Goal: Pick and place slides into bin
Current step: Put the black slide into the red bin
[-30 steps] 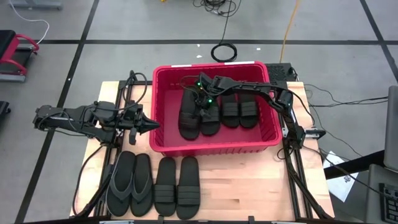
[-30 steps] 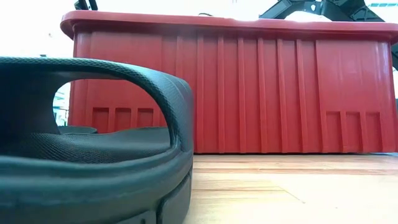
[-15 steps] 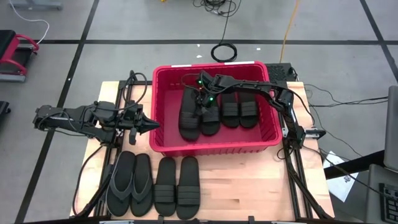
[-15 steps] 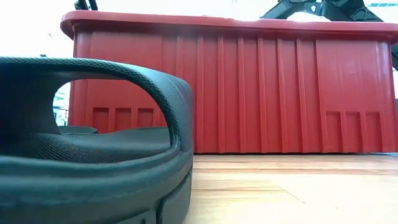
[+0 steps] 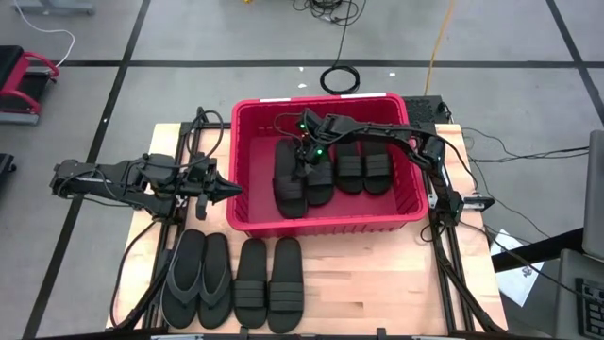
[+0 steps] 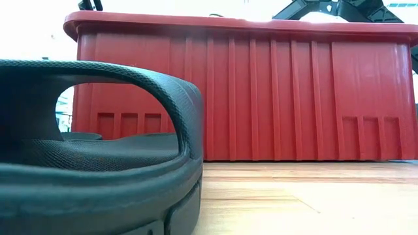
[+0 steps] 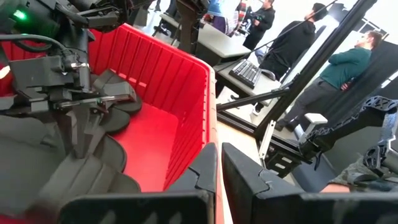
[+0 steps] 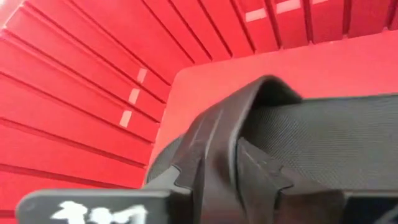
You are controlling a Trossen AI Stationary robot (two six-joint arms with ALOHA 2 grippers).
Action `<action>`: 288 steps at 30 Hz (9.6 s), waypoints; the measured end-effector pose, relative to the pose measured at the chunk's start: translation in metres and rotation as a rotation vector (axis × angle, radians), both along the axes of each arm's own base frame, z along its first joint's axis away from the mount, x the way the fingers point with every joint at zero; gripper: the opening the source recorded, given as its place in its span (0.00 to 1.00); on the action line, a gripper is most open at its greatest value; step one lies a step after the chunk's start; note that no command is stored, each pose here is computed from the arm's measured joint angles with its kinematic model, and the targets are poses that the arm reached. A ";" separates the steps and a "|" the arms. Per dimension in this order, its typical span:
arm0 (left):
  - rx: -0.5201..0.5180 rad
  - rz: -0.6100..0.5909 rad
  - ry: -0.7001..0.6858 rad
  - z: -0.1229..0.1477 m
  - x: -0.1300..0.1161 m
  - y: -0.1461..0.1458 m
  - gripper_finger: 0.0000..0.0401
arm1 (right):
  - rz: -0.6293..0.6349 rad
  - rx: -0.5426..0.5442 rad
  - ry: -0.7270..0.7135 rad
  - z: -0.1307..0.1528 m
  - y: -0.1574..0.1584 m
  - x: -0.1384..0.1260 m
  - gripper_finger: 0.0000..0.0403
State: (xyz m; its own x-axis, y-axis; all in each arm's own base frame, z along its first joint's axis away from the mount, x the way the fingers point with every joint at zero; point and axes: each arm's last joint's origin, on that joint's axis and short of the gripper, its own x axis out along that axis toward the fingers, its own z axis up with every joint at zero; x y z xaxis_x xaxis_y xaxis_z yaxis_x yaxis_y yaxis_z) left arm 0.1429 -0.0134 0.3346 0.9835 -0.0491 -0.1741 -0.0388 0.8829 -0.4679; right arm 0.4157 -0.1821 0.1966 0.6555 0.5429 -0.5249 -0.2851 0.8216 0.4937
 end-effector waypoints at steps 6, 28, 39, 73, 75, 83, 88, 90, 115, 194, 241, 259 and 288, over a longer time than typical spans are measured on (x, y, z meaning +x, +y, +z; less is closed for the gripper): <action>0.014 -0.002 0.000 0.000 0.000 0.000 0.05 | -0.038 -0.024 0.017 0.001 -0.001 0.001 0.30; 0.015 -0.014 0.004 0.000 0.000 0.000 0.05 | 0.055 -0.130 0.156 0.056 0.037 -0.037 0.19; 0.001 -0.011 0.004 0.000 0.000 0.000 0.05 | 0.137 -0.132 0.238 0.038 0.062 -0.028 0.00; -0.091 -0.062 0.028 -0.001 -0.004 -0.002 0.05 | -0.109 -0.311 0.179 -0.005 0.070 0.008 0.00; -0.086 -0.067 0.028 -0.001 -0.004 -0.002 0.05 | -0.101 -0.301 0.207 -0.006 0.069 0.005 0.00; -0.030 -0.076 0.010 0.000 -0.007 -0.002 0.05 | -0.128 -0.329 0.076 0.030 0.065 0.005 0.00; -0.023 -0.077 0.011 0.000 -0.007 -0.002 0.05 | -0.118 -0.268 -0.002 0.050 0.058 0.007 0.03; -0.023 -0.076 0.009 0.000 -0.007 -0.002 0.05 | -0.114 -0.268 -0.018 0.051 0.051 0.005 0.10; -0.027 -0.074 0.050 -0.004 -0.008 -0.001 0.05 | -0.100 -0.115 0.058 -0.027 0.025 0.025 0.50; -0.025 -0.048 0.054 -0.004 -0.008 -0.001 0.05 | -0.094 -0.472 -0.010 0.038 0.008 0.014 0.34; -0.007 -0.078 0.062 -0.005 -0.008 -0.001 0.05 | -0.068 -0.316 0.244 -0.027 0.061 0.041 0.00; 0.004 -0.080 0.060 -0.005 -0.008 -0.001 0.05 | -0.089 -0.349 0.238 0.001 0.055 0.028 0.00; 0.360 -0.153 -0.210 0.018 -0.022 -0.001 0.05 | -0.361 -0.294 -0.347 0.249 0.109 -0.161 0.00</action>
